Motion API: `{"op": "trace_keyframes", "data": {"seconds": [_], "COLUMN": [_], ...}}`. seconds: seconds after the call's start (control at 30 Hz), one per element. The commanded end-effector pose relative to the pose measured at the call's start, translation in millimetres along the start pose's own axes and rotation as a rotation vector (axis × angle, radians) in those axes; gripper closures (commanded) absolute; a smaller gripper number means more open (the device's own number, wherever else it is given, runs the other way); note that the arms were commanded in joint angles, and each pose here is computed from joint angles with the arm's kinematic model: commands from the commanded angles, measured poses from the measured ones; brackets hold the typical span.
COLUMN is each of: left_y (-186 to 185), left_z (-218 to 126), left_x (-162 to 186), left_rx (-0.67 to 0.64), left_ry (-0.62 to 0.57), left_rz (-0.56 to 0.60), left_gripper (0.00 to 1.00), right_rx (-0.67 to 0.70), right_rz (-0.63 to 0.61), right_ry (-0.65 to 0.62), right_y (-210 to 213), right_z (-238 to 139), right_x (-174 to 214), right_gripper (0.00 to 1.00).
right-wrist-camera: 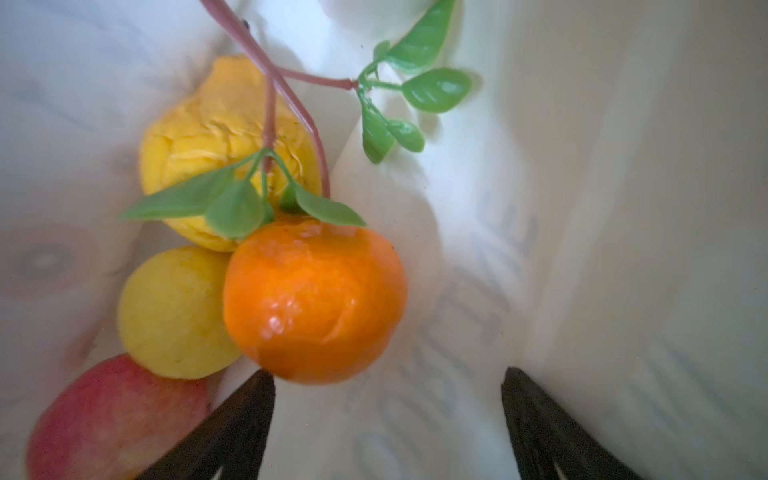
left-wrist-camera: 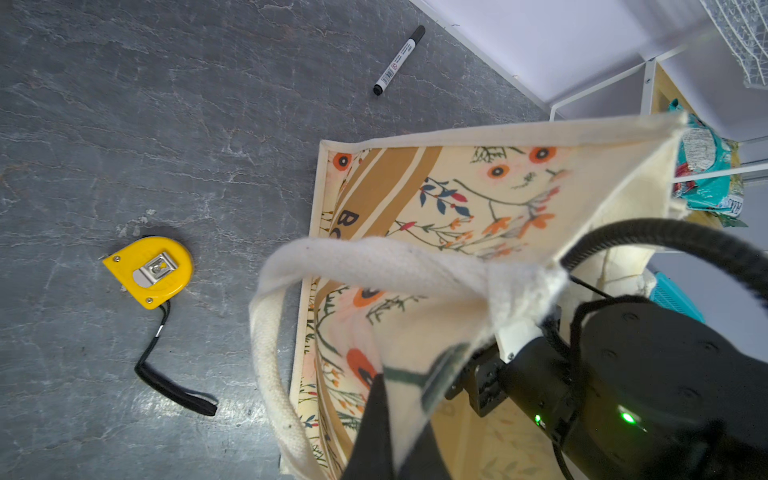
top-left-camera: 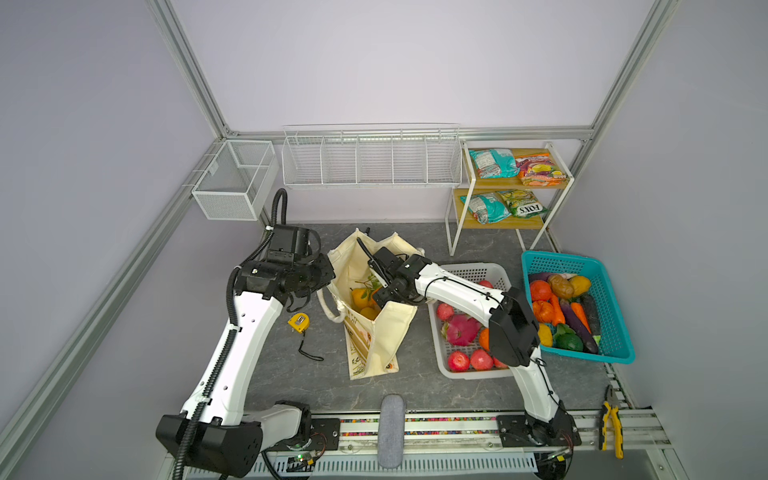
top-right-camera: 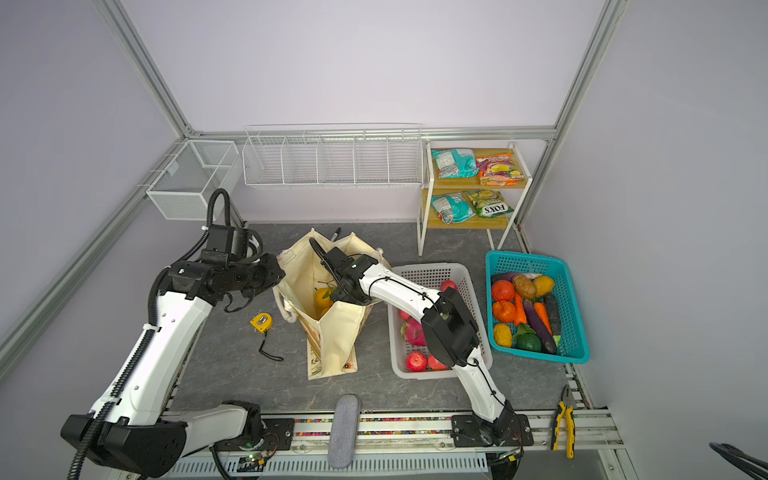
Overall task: Place the food into the grocery bag and tie it
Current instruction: 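Raise the right gripper out of the bag and move it over the teal basket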
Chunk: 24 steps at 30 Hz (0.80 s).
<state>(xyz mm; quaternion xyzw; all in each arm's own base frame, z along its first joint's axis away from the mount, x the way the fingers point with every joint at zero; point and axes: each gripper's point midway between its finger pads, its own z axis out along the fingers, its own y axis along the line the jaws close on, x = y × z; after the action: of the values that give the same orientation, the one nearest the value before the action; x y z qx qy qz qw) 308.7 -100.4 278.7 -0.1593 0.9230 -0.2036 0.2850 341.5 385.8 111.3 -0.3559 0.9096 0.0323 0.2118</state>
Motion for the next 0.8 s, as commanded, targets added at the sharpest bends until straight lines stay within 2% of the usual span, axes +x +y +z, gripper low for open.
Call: {"op": "trace_keyframes", "data": {"seconds": [0.0, 0.17, 0.33, 0.47, 0.6, 0.77], "left_y": [-9, -10, -11, -11, -10, -10], "left_z": [2, 5, 8, 9, 10, 10], "left_x": [-9, -9, -10, -10, -9, -9], "left_rx": [0.044, 0.045, 0.047, 0.046, 0.044, 0.048], "left_ry": [-0.031, -0.021, -0.018, -0.017, -0.014, -0.015], "left_rz": [-0.007, 0.003, 0.001, 0.001, -0.004, -0.018], "left_gripper": [1.00, 1.00, 1.00, 1.00, 1.00, 1.00], "right_rx": [-0.126, -0.197, -0.186, -0.157, -0.064, 0.140], "right_rz": [0.017, -0.010, -0.067, -0.052, 0.012, 0.196], "right_ry": [-0.159, -0.292, -0.415, -0.531, -0.610, -0.724], "right_y": [13, 19, 11, -8, -43, -119], "right_z": [-45, -96, -143, -180, -215, -254], "right_x": [-33, -56, -71, -83, -88, -70], "right_gripper": [0.12, 0.12, 0.12, 0.12, 0.12, 0.12]}}
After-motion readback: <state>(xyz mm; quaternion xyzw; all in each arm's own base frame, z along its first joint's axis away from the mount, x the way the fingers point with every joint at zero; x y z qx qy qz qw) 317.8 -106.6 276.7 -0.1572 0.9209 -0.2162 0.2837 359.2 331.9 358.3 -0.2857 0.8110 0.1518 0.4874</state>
